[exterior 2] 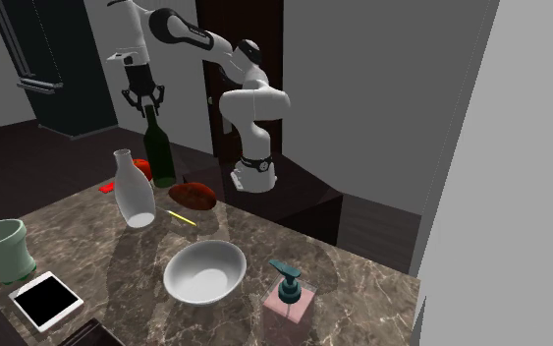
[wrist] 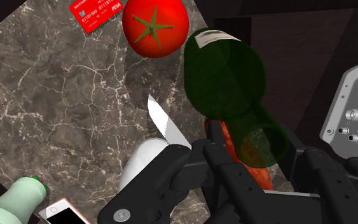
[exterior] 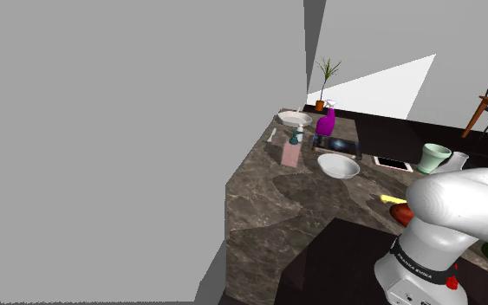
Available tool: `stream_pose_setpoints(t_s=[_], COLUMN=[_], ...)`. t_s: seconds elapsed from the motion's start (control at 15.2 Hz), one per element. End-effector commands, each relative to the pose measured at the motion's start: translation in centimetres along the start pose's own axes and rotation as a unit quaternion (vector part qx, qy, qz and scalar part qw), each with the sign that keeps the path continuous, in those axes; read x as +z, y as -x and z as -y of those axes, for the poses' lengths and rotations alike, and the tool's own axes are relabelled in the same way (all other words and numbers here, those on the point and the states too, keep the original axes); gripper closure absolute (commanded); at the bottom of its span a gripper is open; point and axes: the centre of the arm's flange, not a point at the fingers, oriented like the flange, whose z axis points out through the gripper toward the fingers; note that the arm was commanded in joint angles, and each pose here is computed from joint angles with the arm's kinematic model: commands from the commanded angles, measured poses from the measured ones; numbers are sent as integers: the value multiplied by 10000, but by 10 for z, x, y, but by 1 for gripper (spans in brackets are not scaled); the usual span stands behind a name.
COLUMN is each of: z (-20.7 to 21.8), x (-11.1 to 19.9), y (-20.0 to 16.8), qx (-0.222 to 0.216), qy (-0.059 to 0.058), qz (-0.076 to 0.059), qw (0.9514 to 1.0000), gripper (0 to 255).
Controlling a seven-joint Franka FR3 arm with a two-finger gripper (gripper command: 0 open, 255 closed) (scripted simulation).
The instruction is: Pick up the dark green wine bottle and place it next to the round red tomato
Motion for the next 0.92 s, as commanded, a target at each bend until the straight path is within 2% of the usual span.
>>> stream_pose_setpoints(t_s=[0.0, 0.07, 0.4, 0.66, 0.86], z=[0, 0, 0, 0, 0], x=[0, 0, 0, -50, -50], y=[0, 0, 0, 0, 0], qx=[0, 0, 0, 0, 0], qy=[2, 2, 2, 2, 2], qz=[0, 0, 0, 0, 0], qw=[10000, 10000, 10000, 10000, 10000], gripper=[255, 0, 0, 0, 0])
